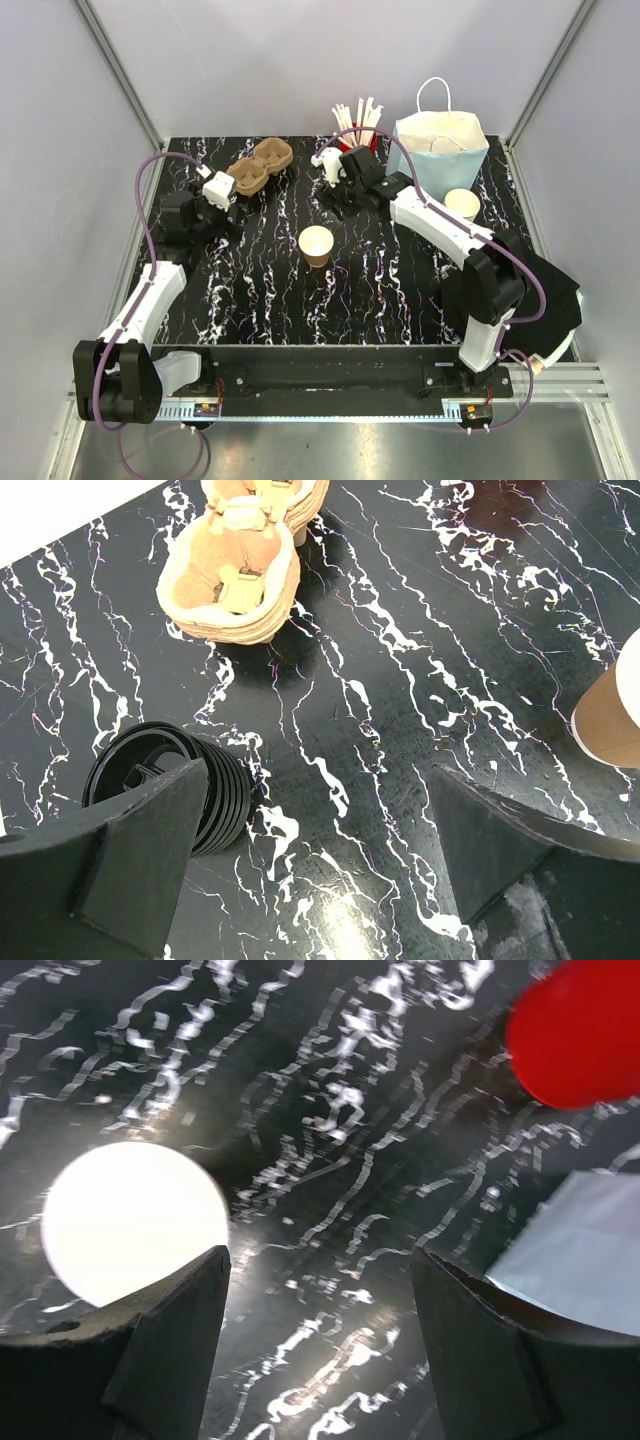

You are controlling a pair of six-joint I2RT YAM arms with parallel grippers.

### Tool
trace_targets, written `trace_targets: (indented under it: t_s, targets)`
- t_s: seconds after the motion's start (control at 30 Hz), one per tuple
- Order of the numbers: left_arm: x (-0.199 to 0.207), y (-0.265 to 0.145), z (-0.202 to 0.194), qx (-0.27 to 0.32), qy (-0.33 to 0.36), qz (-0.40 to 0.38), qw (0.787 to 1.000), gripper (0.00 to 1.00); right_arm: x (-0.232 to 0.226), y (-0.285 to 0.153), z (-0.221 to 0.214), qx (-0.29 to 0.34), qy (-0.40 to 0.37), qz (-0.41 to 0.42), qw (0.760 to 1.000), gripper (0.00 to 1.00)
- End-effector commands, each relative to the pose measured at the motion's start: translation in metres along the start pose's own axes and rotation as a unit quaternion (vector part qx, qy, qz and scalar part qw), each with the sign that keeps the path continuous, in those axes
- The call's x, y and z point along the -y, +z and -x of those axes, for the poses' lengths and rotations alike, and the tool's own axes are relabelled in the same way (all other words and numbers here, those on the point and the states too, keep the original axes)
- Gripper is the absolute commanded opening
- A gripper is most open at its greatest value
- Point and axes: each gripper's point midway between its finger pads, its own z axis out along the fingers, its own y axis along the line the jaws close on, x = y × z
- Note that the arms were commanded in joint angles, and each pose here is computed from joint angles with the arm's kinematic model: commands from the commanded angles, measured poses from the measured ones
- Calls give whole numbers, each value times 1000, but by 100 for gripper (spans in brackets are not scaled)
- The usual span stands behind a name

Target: Pack the takeout coffee

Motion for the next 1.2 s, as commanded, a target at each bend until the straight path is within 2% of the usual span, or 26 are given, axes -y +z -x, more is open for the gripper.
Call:
trace_targets:
  t_s: [0.0, 0.17, 0.5, 0.83, 1.17]
  targets:
    - [-4, -3, 22, 38, 7, 4, 999, 99, 52, -14, 11, 15, 3, -79, 997, 79]
    - [-4, -4, 22, 38, 6, 5, 999, 99, 86, 2, -7, -7, 7, -106, 994, 79]
    - [-6, -4, 21, 36, 3, 5, 999, 99, 126, 19, -45, -58, 1, -141, 988, 79]
    - [-5, -4, 21, 35, 2, 3, 999, 99, 190, 22, -64, -80, 14, -198, 977, 79]
    - [-4, -3, 20, 31, 2, -1, 1000, 99, 229, 24, -77, -91, 28, -234, 968, 79]
